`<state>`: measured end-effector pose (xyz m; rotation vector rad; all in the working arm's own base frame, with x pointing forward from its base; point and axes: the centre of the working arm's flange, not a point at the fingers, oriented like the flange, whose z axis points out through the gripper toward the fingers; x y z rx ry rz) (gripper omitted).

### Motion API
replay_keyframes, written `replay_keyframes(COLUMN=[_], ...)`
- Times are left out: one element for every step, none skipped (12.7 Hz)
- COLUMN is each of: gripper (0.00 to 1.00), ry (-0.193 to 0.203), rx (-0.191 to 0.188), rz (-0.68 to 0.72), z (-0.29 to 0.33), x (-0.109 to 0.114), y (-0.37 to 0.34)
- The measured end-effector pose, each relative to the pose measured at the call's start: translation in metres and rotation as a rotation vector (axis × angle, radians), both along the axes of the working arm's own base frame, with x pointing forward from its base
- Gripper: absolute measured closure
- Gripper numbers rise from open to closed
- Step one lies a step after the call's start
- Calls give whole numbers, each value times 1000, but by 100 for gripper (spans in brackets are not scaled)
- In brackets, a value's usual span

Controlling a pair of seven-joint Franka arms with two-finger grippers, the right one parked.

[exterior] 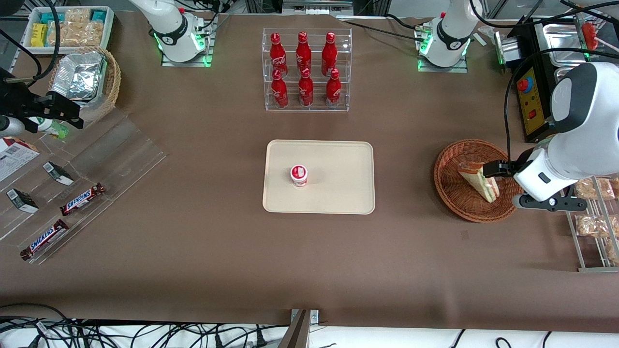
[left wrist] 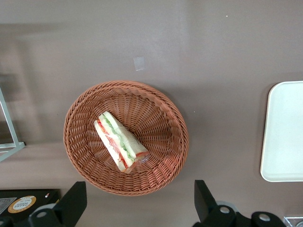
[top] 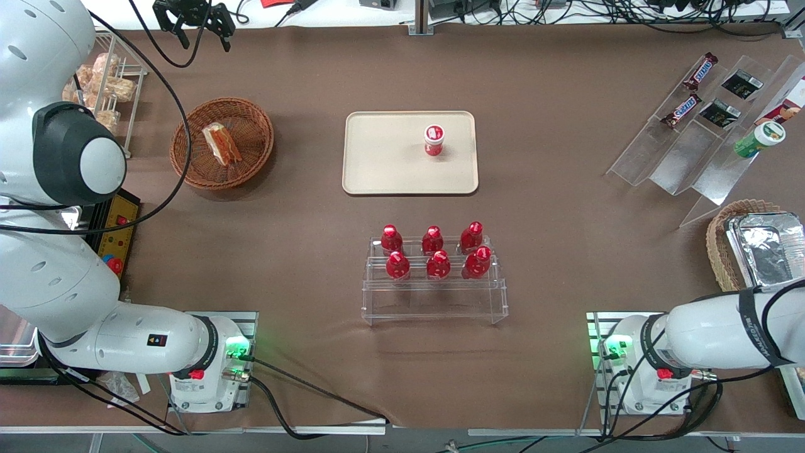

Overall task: Place sandwich from basket to tray
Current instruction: 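Lower the open left gripper over the wrapped sandwich in the basket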

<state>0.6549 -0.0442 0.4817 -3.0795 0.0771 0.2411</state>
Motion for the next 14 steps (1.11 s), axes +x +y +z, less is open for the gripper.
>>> replay_keyframes(gripper=[0, 0, 0, 0, 0, 0, 0, 0, 0, 0, 0, 0, 0, 0], ry=[0, 0, 0, 0, 0, 0, 2, 4, 8, 18, 37, 67, 94, 97], rx=[0, 0, -1, -1, -1, 2, 9, 23, 38, 50, 61, 73, 84, 91], rz=[-1, -3, -4, -5, -4, 6, 44, 119, 210, 285, 345, 393, 435, 477], z=[0, 0, 0, 0, 1, 0, -1, -4, -9, -17, -30, -48, -71, -95], x=[0, 0, 0, 0, 0, 0, 0, 1, 3, 4, 5, 6, 5, 5], y=[0, 0, 0, 0, 0, 2, 6, 14, 26, 39, 52, 64, 75, 84])
